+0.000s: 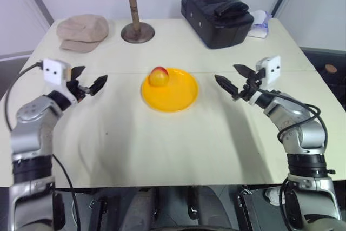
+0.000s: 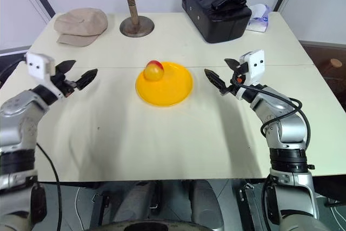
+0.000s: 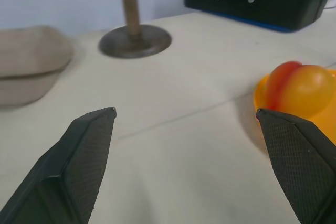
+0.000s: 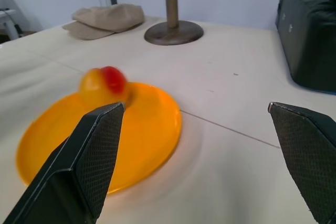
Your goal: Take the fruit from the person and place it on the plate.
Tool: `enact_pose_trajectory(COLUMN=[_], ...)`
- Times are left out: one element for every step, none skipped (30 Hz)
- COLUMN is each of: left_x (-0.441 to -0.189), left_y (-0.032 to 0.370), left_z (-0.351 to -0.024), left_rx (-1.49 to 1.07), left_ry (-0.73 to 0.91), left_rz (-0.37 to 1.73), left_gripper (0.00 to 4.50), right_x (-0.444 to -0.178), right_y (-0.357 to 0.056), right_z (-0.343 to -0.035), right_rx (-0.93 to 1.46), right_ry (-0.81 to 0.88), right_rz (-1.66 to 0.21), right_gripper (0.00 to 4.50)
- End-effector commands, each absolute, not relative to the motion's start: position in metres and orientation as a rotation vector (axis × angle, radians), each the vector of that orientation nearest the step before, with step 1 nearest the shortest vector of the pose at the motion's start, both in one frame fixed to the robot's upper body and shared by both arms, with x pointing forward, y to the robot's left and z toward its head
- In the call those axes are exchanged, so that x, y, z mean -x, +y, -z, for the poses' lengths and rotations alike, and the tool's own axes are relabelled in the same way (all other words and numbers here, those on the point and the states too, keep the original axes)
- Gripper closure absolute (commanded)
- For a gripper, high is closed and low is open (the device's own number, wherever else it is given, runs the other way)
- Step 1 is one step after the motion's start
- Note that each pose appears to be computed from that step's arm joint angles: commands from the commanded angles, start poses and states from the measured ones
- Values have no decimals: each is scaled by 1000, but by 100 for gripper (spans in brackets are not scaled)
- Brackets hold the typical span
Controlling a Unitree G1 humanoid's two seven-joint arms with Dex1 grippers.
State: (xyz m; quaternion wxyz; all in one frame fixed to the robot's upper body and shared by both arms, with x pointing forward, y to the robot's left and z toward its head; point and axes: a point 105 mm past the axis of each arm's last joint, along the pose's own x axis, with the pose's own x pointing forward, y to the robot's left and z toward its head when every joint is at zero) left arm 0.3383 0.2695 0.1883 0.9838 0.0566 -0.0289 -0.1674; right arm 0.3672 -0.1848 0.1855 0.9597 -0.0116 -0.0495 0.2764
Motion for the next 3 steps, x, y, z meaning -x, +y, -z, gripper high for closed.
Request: enact_pose_trajectory(left_x=[-318, -314, -311], left_y=[276, 278, 278], left_z=[-194, -190, -186], left_rx=[-120, -120, -126], left_ry=[-82, -73, -62], left_rz=[284, 268, 259], left_gripper=[1, 1, 1], right_x=[-373, -374, -376], right_y=[-194, -194, -194], right_z=[-195, -193, -192], right_rx=[33, 33, 32], right_ry=[-161, -161, -161], right_rz=[-518, -515, -511], right_gripper=[0, 0, 0])
